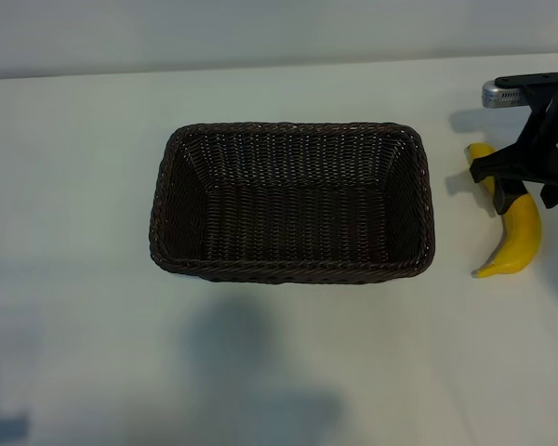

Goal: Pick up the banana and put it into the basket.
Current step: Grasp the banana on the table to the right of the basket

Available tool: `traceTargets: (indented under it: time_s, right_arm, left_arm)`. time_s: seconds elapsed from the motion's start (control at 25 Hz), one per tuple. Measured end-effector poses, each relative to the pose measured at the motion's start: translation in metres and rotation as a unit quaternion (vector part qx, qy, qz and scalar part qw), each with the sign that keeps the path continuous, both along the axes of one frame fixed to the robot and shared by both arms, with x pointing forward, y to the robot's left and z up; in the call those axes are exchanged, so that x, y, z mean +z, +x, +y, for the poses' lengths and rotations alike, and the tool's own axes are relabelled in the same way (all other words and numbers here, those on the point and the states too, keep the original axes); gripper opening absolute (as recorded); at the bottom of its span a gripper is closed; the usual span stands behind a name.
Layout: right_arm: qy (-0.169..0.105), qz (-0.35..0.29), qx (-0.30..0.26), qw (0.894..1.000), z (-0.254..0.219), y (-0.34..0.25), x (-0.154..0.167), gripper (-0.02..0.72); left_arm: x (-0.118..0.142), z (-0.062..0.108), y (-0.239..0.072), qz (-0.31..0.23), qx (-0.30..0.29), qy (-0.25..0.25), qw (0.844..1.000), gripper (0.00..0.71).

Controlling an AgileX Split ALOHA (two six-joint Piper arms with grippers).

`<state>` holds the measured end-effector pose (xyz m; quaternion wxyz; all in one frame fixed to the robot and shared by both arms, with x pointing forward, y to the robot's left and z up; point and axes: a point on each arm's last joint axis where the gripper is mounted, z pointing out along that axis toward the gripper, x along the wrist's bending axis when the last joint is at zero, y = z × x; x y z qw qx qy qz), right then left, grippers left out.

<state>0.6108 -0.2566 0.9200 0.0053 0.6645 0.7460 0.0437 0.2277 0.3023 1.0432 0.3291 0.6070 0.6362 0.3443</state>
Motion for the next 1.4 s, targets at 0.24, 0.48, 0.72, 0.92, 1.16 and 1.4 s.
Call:
traceTargets:
  time_s: [0.24,0.48,0.72,0.92,1.16,1.4]
  right_arm:
    - [0.000,-0.003,0.004,1.000,0.000,0.000,0.000,0.584]
    - [0.000,-0.008,0.006,1.000,0.000,0.001,0.000,0.584]
    - [0.000,-0.012,0.008,1.000,0.000,0.002,0.000,0.584]
    - [-0.002,0.000,0.013,1.000,0.000,0.003,-0.011,0.584]
    - [-0.003,0.011,0.013,1.000,0.000,0.003,-0.019,0.577]
    - [-0.003,0.020,0.014,1.000,0.000,0.002,-0.020,0.426]
  left_arm:
    - [0.000,0.000,0.000,0.000,0.000,0.000,1.000,0.548]
    - [0.000,0.000,0.000,0.000,0.000,0.000,1.000,0.548]
    - [0.000,0.000,0.000,0.000,0.000,0.000,1.000,0.548]
    - [0.000,0.000,0.000,0.000,0.000,0.000,1.000,0.548]
    - [0.000,0.001,0.000,0.000,0.003,0.005,1.000,0.548]
    - [0.000,0.001,0.000,0.000,0.003,0.005,1.000,0.548]
